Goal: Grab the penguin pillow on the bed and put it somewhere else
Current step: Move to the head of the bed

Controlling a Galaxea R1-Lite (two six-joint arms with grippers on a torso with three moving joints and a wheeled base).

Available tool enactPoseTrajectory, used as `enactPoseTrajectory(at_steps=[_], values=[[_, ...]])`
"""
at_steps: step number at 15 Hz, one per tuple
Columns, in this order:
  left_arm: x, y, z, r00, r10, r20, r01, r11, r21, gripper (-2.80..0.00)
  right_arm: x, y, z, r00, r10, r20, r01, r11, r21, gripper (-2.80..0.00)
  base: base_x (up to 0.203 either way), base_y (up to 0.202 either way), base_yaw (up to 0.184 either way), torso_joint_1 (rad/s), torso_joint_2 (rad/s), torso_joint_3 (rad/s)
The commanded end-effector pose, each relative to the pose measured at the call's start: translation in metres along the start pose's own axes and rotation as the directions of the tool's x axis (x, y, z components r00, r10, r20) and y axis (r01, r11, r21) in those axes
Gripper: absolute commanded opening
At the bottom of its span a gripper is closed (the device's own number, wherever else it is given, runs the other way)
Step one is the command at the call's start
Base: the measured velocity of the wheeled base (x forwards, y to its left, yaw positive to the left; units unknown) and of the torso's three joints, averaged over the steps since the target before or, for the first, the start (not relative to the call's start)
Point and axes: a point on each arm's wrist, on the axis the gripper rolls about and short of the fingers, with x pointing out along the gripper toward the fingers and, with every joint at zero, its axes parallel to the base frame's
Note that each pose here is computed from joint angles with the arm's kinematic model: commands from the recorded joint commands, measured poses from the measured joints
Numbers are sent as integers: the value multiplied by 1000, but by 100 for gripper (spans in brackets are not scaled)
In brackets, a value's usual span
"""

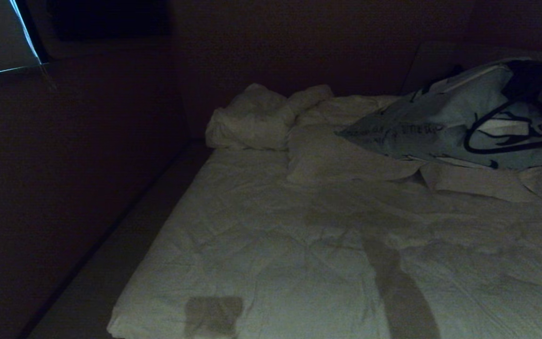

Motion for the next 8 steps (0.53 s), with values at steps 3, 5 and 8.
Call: enactPoseTrajectory(at_steps=[3,5,8], values=[[0,0,0,1000,0,0,0,1000,1,-280,1,-2,0,1000,-6,5,6,1000,-2,-280,0,-195,0,-1,1,4],[0,0,0,1000,2,0,-2,1000,-1,-280,1,-3,0,1000,-7,4,8,1000,-4,-280,0,-197,-1,4,4,6],[0,0,0,1000,0,0,0,1000,1,-280,1,-5,0,1000,-13,4,13,1000,-7,-280,0,-193,1,4,3,5]])
